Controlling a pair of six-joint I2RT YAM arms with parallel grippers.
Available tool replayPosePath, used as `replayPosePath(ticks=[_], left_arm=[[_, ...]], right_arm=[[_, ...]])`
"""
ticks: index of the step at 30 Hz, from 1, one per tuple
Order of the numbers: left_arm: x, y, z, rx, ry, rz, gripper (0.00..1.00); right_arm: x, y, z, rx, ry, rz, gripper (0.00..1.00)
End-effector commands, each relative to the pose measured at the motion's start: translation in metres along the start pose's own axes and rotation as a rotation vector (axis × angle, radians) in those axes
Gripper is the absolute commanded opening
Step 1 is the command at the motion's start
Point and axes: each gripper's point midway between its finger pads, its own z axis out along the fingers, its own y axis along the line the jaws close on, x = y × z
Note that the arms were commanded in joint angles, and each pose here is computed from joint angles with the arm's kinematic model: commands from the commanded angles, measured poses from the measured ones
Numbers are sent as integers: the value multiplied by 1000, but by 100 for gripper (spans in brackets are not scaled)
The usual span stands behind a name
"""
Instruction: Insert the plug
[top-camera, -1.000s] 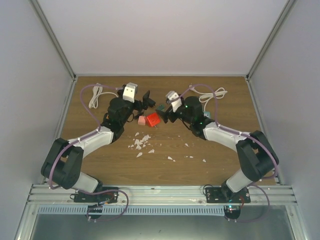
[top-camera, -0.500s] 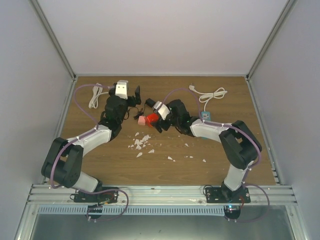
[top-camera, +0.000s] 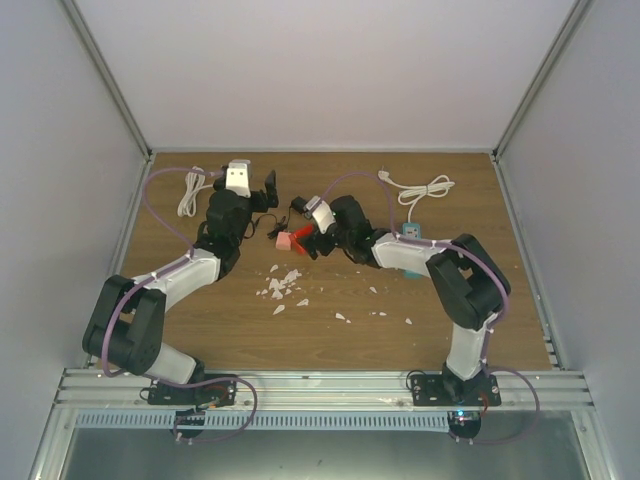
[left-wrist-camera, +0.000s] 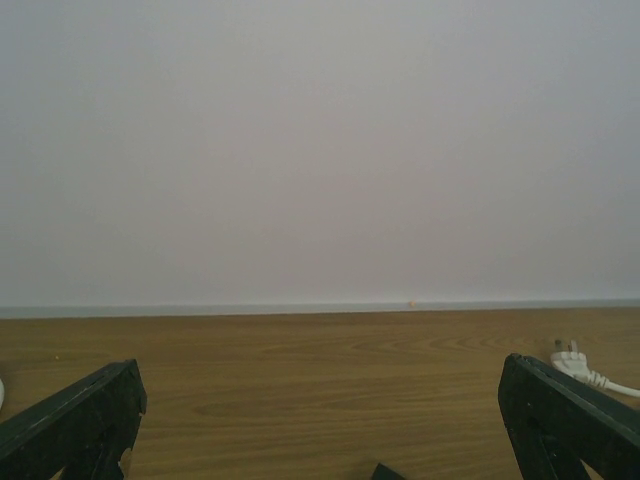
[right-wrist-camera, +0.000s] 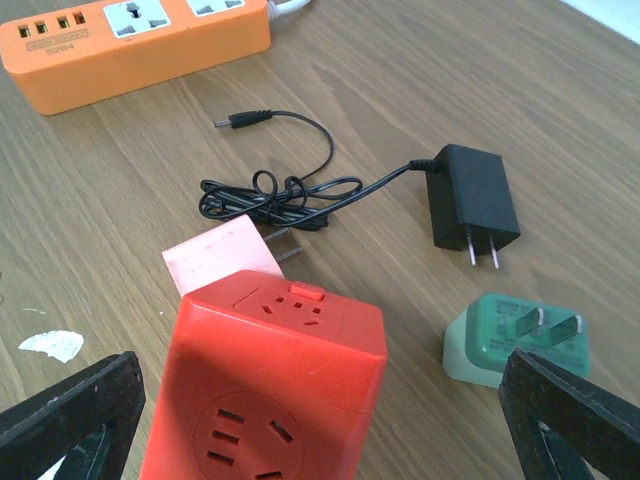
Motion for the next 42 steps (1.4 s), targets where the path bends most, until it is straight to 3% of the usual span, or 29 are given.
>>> replayPosePath(ticks=[1,8,19,27,33,37,42], left_arm=[[-16,4,-3,2,-47,-25,99],[-15,7,-1,2,-40,-34,99],[-13,10,2,5,-27,-42,99],[-14,15,1,0,-24,-51,99],[-16,20,-2,6,-27,-64,99],[-17,21,-2,18,-21,-72,99],[-17,27,-5,21,-23,-78,99]], right_arm=[[0,16,10,-29,7,23,99],[11,27,19,-4,44,42,99],[22,12,36,82,99,96,90],[17,7,24,115,89,92,57],[-3,12,-23,123,30,102,50],[15,42,-39,132,89,51,43],[50,78,-52,144,194,29,43]])
